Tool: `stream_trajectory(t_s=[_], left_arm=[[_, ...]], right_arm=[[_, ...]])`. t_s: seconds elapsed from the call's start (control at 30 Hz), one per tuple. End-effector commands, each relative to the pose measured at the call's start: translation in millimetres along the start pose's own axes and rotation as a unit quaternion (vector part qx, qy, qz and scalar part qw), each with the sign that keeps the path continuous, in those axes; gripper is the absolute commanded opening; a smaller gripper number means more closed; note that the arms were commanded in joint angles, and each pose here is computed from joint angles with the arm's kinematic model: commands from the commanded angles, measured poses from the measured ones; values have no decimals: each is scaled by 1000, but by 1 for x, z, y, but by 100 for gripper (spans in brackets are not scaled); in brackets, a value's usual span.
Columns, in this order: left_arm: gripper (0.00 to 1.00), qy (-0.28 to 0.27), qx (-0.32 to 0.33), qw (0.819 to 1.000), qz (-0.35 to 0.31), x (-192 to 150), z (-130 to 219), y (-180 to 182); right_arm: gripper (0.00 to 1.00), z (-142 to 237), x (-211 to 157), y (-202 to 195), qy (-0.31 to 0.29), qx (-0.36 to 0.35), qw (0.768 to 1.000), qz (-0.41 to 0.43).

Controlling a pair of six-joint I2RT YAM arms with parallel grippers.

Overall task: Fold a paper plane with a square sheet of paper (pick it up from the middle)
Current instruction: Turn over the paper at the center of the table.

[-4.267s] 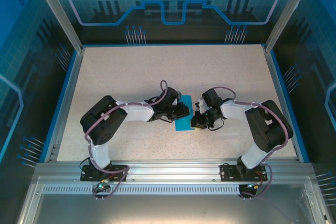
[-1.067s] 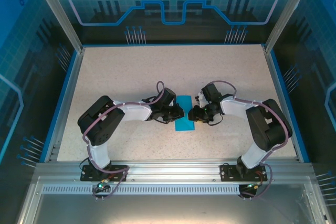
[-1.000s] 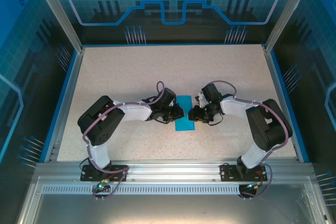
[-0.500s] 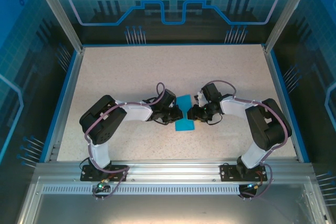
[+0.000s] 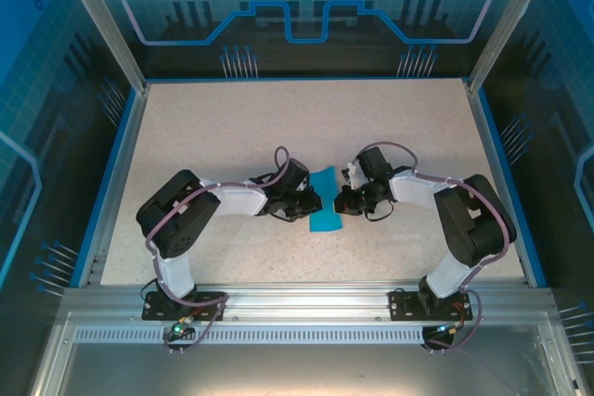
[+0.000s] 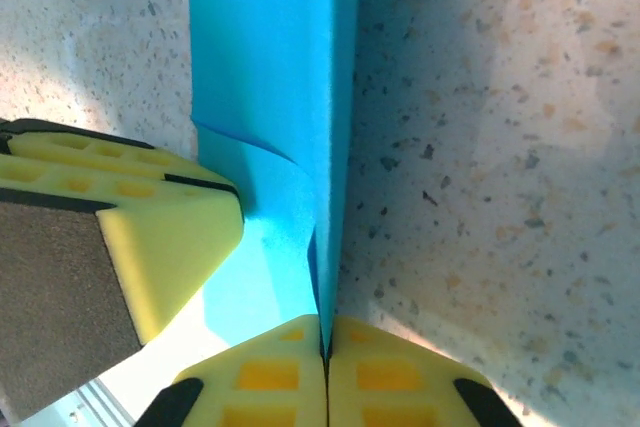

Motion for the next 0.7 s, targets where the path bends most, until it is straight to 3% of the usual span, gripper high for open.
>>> stream_trajectory(t_s=[0.0, 0.13, 0.4, 0.57, 0.67], left_arm=[[18, -39, -14, 999, -11, 6, 28, -10], [20, -87, -10, 996, -28, 9, 59, -11], [23, -155, 13, 986, -57, 14, 104, -10], [29, -197, 21, 979, -43, 13, 126, 3], [30, -214, 28, 976, -23, 13, 134, 14]], right_arm=[[1, 22, 2, 6, -10, -5, 1000, 8], [0, 45, -7, 6, -19, -70, 997, 18], [0, 111, -12, 17, -93, -205, 973, 48], [2, 144, -19, 24, -109, -321, 938, 75], [2, 158, -21, 28, -105, -423, 895, 92]])
Point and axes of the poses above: each hand's point on the last joint's axis, 136 mm out from that joint toward the fingers, its own z axis back along the fingers, its own y axis along the line the jaws close on, x = y × z, the point moved 4 cm from there along z, back along the fingers, and after that the axes turned 2 degrees about -z, right-handed, at the moved point
